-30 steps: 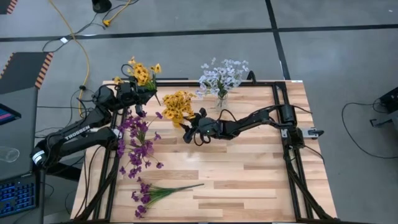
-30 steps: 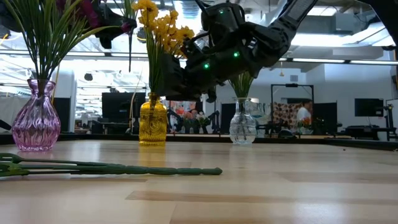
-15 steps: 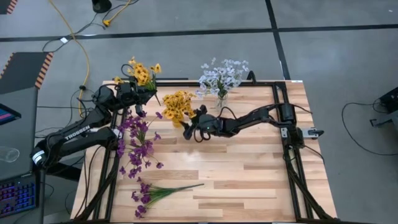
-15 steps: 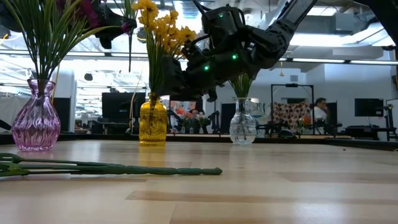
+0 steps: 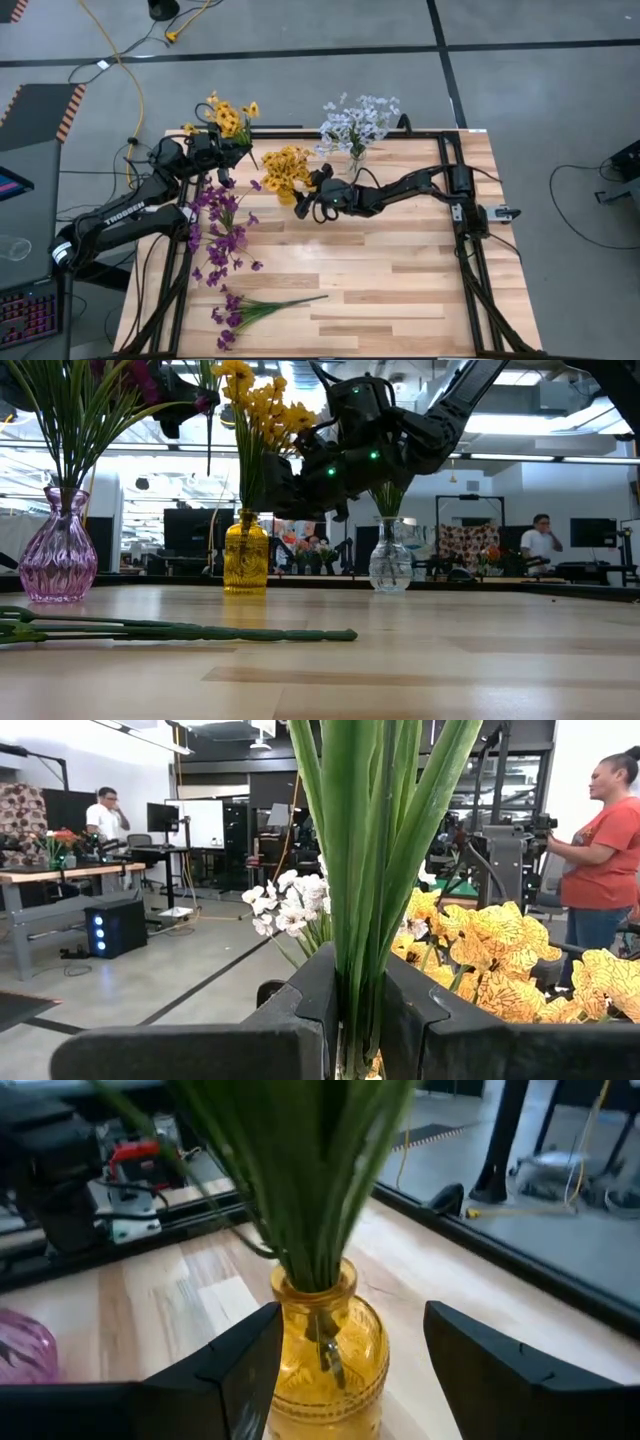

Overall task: Sort flowers into vase by color
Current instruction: Put the yellow flowers into the yellow vase

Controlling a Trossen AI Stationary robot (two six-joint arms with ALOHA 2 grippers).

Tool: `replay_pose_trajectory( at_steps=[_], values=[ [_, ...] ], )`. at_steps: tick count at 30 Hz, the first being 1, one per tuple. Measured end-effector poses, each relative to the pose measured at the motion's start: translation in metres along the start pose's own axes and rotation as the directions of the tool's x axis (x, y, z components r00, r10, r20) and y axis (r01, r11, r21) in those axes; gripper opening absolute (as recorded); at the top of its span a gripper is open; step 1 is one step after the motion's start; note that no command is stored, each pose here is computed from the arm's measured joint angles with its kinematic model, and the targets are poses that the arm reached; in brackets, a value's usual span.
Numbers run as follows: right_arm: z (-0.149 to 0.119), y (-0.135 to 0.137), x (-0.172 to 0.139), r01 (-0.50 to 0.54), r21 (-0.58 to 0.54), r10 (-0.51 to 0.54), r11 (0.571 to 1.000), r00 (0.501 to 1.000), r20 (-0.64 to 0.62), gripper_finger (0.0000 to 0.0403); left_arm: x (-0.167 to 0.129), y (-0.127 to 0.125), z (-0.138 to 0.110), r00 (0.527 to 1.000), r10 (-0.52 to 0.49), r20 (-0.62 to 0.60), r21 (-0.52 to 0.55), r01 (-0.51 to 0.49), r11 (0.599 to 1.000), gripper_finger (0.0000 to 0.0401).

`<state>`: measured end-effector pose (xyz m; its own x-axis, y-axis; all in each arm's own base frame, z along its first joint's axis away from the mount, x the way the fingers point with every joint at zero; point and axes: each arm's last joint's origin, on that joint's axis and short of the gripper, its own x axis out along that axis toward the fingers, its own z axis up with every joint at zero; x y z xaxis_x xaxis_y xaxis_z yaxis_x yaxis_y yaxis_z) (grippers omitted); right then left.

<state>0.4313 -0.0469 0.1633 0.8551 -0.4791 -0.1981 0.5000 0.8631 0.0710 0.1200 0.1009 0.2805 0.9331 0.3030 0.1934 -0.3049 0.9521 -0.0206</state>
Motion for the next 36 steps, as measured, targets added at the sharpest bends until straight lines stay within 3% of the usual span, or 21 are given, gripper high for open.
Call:
replay_pose_trajectory(
  at_steps=[6, 13, 20, 25, 36],
  values=[
    [-0.006, 0.013, -0.008, 0.01, -0.155, -0.01, 0.988, 1.0, 0.0, 0.0271, 0.0, 0.0, 0.0, 1.0, 0.0, 0.0, 0.0, 0.0, 1.0, 0.0036],
    [-0.027, 0.017, -0.025, 0.117, -0.143, -0.118, 0.983, 0.993, 0.004, 0.0271, 0.0, 0.0, 0.0, 1.0, 0.0, 0.0, -0.001, 0.0, 1.0, 0.0036],
    [-0.03, 0.002, -0.042, -0.016, -0.027, 0.021, 0.999, 0.977, 0.214, 0.0271, 0.0, 0.0, 0.0, 1.0, 0.001, -0.003, -0.003, -0.001, 1.0, 0.0036],
    [-0.022, -0.005, -0.034, -0.078, -0.048, 0.087, 0.996, 0.969, 0.23, 0.0271, 0.0, 0.0, -0.001, 1.0, 0.001, -0.005, -0.004, -0.001, 1.0, 0.0036],
    [-0.015, -0.004, -0.024, -0.054, -0.101, 0.074, 0.993, 0.977, 0.202, 0.0271, 0.0, 0.0, -0.001, 1.0, 0.001, -0.005, -0.004, -0.001, 1.0, 0.0036]
  ],
)
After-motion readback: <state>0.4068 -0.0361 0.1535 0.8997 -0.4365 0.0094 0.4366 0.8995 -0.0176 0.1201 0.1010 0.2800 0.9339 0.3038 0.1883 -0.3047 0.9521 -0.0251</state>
